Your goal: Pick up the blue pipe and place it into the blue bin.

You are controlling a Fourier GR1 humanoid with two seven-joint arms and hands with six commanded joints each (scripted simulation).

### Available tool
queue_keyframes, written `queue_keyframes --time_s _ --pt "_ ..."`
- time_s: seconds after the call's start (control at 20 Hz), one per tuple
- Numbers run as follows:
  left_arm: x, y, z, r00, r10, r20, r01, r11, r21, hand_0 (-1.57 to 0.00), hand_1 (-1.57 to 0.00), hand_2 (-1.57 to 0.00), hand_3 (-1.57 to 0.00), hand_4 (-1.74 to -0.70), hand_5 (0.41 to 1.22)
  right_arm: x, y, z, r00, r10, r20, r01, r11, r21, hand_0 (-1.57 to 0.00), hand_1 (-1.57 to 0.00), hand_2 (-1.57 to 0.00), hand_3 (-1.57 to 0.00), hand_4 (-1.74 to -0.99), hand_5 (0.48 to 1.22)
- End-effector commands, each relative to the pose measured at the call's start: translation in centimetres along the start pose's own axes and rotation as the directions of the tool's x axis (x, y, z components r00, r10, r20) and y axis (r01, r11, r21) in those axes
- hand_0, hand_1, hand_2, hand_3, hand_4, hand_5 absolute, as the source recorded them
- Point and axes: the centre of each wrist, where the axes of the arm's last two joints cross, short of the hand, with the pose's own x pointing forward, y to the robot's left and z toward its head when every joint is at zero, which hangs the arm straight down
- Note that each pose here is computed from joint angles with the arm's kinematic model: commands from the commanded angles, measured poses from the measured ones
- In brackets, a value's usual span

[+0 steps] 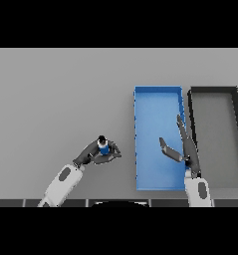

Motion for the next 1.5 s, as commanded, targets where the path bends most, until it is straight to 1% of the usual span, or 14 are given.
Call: queue_keyframes --time_s 0.0,0.1,0.25,0.4,0.5,0.55,0.65,0.7,0.9,1.0,1.2,1.3,1.35,1.45 --pt "0.0 -0.1 0.0 1.000 -0.022 0.008 0.022 1.000 0.007 -1.17 -1.24 -1.28 -1.27 -1.55 1.094 -0.1 0.1 0.1 1.000 0.004 -0.013 -0.004 1.000 0.006 0.00 0.00 0.00 0.00 -1.228 0.656" --pt "0.0 -0.7 -0.2 0.999 -0.045 0.021 0.045 0.999 0.002 -1.32 -1.36 -1.39 -1.38 -1.51 1.139 -0.2 0.1 0.1 1.000 0.001 -0.016 -0.001 1.000 0.012 0.00 0.00 0.00 0.00 -1.222 0.646" --pt "1.0 -0.8 -0.7 0.995 -0.046 0.088 0.044 0.999 0.022 -1.44 -1.46 -1.48 -1.47 -1.48 1.179 -0.3 0.1 -0.4 1.000 -0.007 -0.028 0.007 1.000 0.003 0.00 0.00 0.00 0.00 -1.217 0.631" --pt "2.8 -1.1 -1.1 0.983 -0.039 0.182 0.034 0.999 0.032 -1.50 -1.51 -1.52 -1.52 -1.47 1.200 -0.3 0.1 -0.2 1.000 -0.019 -0.013 0.019 1.000 0.007 0.00 0.00 0.00 0.00 -1.229 0.633" --pt "4.3 -1.3 -1.3 0.973 -0.037 0.227 0.034 0.999 0.017 -1.53 -1.53 -1.54 -1.54 -1.47 1.207 -0.4 0.0 -0.2 1.000 0.004 -0.018 -0.004 1.000 0.002 0.00 0.00 0.00 0.00 -1.220 0.638" --pt "5.4 -1.0 -1.8 0.971 -0.044 0.234 0.042 0.999 0.012 -1.54 -1.54 -1.55 -1.55 -1.47 1.210 -0.4 0.1 -0.2 1.000 0.014 -0.015 -0.014 1.000 0.006 0.00 0.00 0.00 0.00 -1.213 0.639" --pt "6.3 -1.5 -1.5 0.964 -0.041 0.262 0.048 0.999 -0.018 -1.55 -1.55 -1.56 -1.55 -1.47 1.214 -0.5 0.2 0.1 0.999 0.026 -0.020 -0.025 1.000 0.004 0.00 0.00 0.00 0.00 -1.194 0.642" --pt "7.2 -1.4 -2.1 0.961 -0.049 0.273 0.057 0.998 -0.023 -1.55 -1.56 -1.56 -1.56 -1.47 1.215 -0.6 0.0 0.2 0.999 0.031 -0.022 -0.031 1.000 0.000 0.00 0.00 0.00 0.00 -1.184 0.643" --pt "8.8 -1.8 -2.3 0.961 -0.056 0.272 0.074 0.996 -0.056 -1.56 -1.56 -1.57 -1.57 -1.47 1.219 -0.7 -0.1 0.1 0.999 0.035 -0.013 -0.035 0.999 -0.003 0.00 0.00 0.00 0.00 -1.158 0.643" --pt "8.9 -1.7 -2.5 0.963 -0.067 0.260 0.085 0.995 -0.059 -1.57 -1.57 -1.57 -1.57 -1.47 1.220 -0.6 -0.1 -0.2 0.999 0.035 -0.011 -0.035 0.999 -0.008 0.00 0.00 0.00 0.00 -1.151 0.643" --pt "8.3 -1.9 -2.3 0.966 -0.064 0.252 0.084 0.994 -0.070 -1.57 -1.57 -1.57 -1.57 -1.47 1.220 0.1 -0.2 0.4 0.997 0.075 0.002 -0.075 0.997 -0.030 0.00 0.00 0.00 0.00 -1.138 0.643" --pt "8.5 -1.6 -2.8 0.967 -0.072 0.243 0.090 0.994 -0.062 -1.57 -1.57 -1.57 -1.57 -1.47 1.220 0.3 -0.3 1.0 0.995 0.098 -0.001 -0.098 0.994 -0.044 0.00 0.00 0.00 0.00 -1.188 0.643" --pt "8.4 -1.7 -2.6 0.967 -0.073 0.246 0.091 0.994 -0.063 -1.57 -1.57 -1.57 -1.57 -1.47 1.220 0.4 -0.3 1.0 0.994 0.105 -0.013 -0.106 0.993 -0.054 0.00 0.00 0.00 0.00 -1.191 0.642" --pt "8.6 -1.5 -2.9 0.964 -0.069 0.258 0.090 0.993 -0.072 -1.57 -1.57 -1.57 -1.57 -1.47 1.220 1.3 -0.7 1.2 0.994 0.103 0.036 -0.101 0.993 -0.056 0.00 0.00 -0.02 0.00 -1.187 0.642"
